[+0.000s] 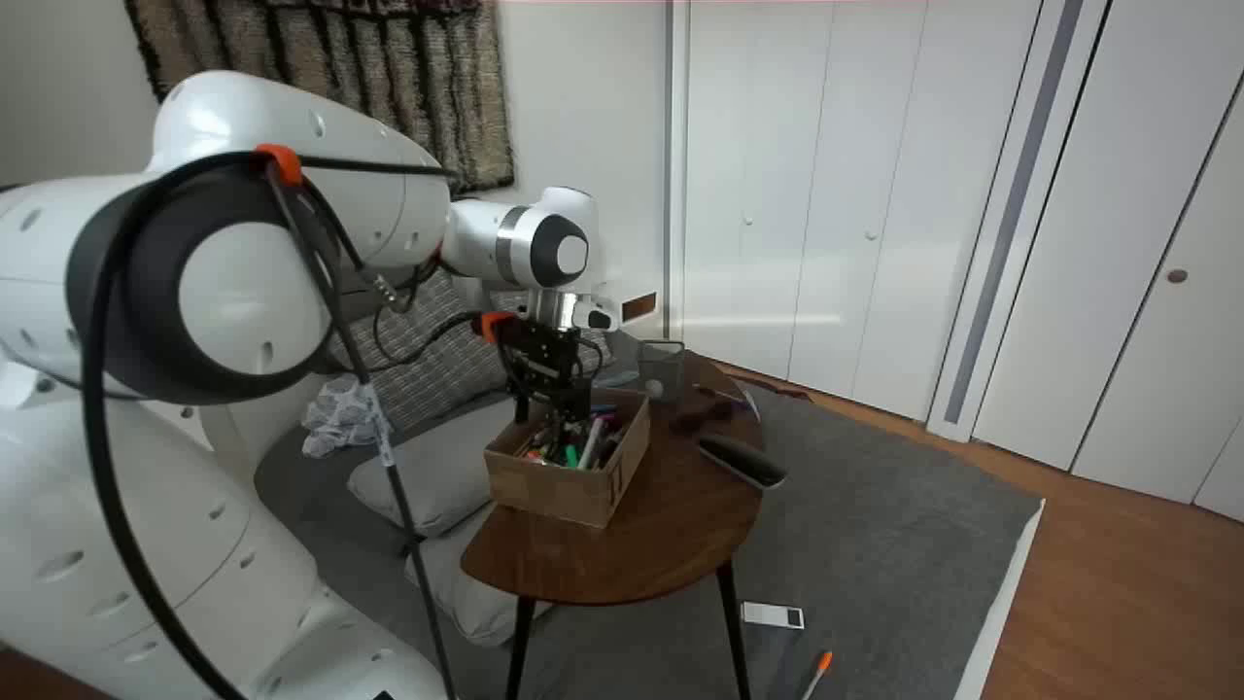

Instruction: Put the eyeglass case in the box

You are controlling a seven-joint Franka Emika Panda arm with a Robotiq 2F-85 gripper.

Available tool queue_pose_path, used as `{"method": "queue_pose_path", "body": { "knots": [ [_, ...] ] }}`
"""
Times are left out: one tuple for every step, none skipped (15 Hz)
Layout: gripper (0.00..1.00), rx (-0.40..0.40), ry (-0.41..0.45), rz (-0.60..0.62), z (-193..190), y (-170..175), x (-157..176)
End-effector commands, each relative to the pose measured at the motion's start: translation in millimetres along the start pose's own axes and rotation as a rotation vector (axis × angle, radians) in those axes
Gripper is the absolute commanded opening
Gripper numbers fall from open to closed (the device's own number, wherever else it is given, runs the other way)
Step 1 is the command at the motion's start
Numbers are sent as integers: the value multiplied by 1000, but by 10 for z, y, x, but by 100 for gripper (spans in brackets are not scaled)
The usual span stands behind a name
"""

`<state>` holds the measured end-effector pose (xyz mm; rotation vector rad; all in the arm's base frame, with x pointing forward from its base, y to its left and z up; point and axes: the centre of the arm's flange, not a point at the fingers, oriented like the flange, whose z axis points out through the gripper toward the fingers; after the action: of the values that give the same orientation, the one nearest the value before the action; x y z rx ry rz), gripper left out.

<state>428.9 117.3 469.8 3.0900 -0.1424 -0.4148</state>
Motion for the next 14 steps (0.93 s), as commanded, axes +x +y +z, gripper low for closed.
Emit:
{"method": "queue_pose_path", "body": {
  "knots": [
    [100, 0, 0, 0, 0, 0, 0],
    [100, 13, 15, -15, -15, 34, 13],
    [100, 19, 35, -23, -32, 83, 30],
    [100, 32, 66, -42, -75, 237, 65],
    [100, 45, 98, -56, -117, 386, 102],
    [100, 66, 144, -27, -192, 658, 149],
    [100, 83, 173, 5, -243, 827, 192],
    [100, 97, 208, 95, -297, 1063, 257],
    [100, 114, 239, 142, -337, 1266, 318],
    [100, 144, 267, 129, -370, 1456, 378],
    [100, 161, 279, 82, -397, 1635, 435],
    [100, 135, 281, 7, -423, 1813, 478],
    [100, 101, 259, -64, -431, 1966, 500],
    [100, 83, 240, -112, -440, 2092, 510]
  ]
}}
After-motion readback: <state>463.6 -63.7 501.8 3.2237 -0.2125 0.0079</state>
